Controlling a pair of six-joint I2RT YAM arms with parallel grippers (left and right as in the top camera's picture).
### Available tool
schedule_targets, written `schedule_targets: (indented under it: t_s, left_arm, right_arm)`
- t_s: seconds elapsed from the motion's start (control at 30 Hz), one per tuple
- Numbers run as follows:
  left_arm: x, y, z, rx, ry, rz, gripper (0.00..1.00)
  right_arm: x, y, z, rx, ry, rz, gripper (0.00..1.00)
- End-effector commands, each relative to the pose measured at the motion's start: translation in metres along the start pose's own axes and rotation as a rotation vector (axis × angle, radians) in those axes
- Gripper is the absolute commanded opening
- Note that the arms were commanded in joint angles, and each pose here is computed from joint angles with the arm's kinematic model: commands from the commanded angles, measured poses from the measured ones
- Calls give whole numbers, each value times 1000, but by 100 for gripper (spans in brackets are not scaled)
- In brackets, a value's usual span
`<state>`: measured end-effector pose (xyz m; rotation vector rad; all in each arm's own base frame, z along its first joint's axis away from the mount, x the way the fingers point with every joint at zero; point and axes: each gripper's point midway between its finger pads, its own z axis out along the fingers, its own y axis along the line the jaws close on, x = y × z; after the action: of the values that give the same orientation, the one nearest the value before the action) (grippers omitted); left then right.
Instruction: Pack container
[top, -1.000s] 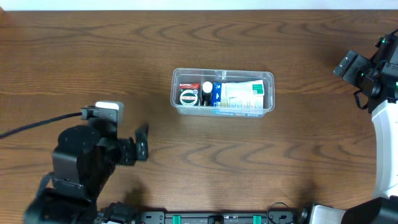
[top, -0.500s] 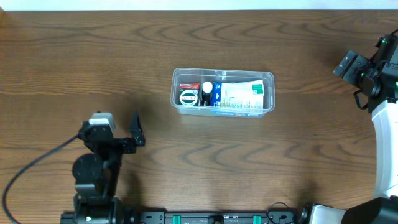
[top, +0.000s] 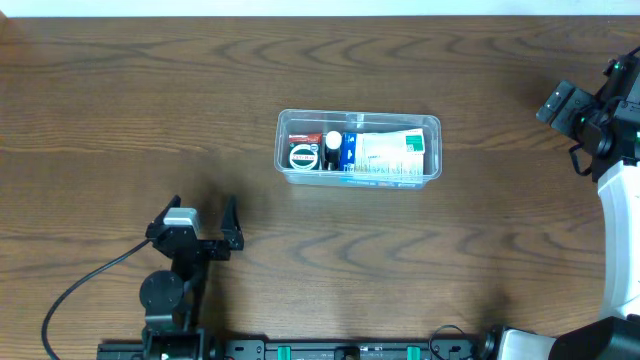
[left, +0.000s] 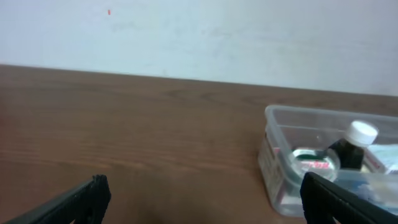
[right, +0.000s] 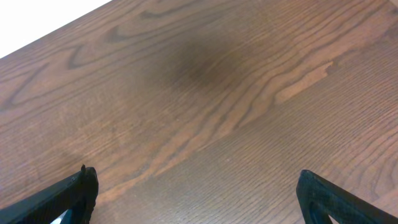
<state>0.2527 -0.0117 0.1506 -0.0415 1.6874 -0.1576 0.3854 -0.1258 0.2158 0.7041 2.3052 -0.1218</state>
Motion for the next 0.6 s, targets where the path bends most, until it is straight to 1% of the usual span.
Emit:
schedule_targets:
  t_s: [0.0, 0.13, 0.2, 0.57]
  left_arm:
    - [3, 3, -2, -6, -1, 7, 98]
    - [10, 8, -4, -27, 26, 6, 98]
    - [20, 10, -6, -37, 65, 1, 98]
    - [10, 11, -8, -47, 18, 6, 98]
  right_arm:
    - [-2, -3, -1, 6, -6, 19, 99]
    - [-2, -3, -1, 6, -6, 19, 99]
    - [-2, -3, -1, 6, -6, 19, 99]
    - [-2, -3, -1, 6, -6, 19, 99]
